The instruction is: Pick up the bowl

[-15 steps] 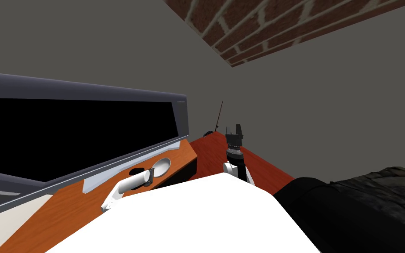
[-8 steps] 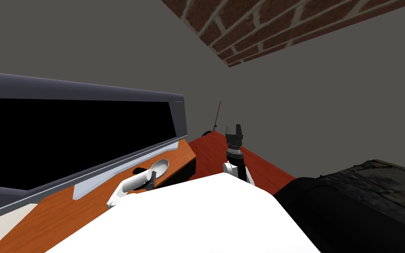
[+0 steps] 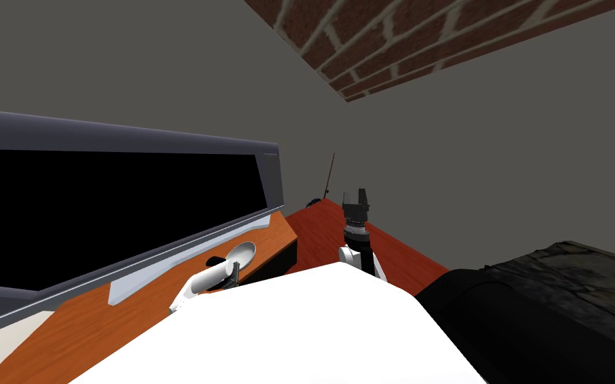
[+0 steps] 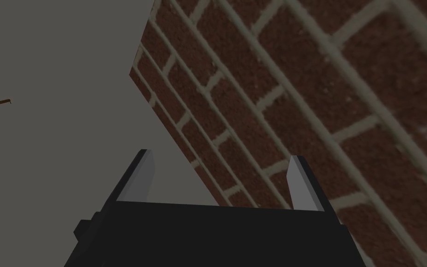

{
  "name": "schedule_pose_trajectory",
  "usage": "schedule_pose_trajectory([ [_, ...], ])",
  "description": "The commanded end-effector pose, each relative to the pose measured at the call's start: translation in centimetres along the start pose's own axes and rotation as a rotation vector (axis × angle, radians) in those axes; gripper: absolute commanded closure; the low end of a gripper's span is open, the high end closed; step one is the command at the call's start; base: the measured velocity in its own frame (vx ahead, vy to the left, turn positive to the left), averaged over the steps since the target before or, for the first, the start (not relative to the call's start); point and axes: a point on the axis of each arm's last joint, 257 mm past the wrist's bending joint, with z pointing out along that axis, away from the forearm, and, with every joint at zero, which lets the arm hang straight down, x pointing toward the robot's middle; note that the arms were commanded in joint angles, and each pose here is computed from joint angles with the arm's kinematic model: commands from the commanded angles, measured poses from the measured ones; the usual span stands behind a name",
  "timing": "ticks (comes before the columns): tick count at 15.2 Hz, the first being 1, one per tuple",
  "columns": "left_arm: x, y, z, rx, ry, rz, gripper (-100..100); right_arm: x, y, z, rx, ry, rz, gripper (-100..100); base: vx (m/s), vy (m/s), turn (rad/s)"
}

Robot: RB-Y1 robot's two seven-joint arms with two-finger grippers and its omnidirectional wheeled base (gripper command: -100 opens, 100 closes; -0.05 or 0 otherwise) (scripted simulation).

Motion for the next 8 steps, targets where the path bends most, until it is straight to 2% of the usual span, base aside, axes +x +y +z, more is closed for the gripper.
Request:
schedule_pose_trajectory([
  [1, 0.00, 0.00, 0.00, 0.000, 0.000, 0.000, -100, 0.00, 0.00, 0.00, 0.000, 0.000, 0.000, 0, 0.000, 0.000, 0.000],
  [2, 0.03, 0.01, 0.08, 0.002, 0.000, 0.000, 100, 0.00, 0.00, 0.00, 0.000, 0.000, 0.000, 0, 0.000, 0.000, 0.000],
  [5, 0.09, -0.74, -0.14, 0.017, 0.000, 0.003, 100, 0.00, 0.00, 0.00, 0.000, 0.000, 0.000, 0, -0.002, -0.001, 0.001],
  [8, -0.17, -0.39, -0.66, 0.003, -0.001, -0.001, 100, 0.00, 0.00, 0.00, 0.000, 0.000, 0.000, 0, 0.003, 0.003, -0.003],
])
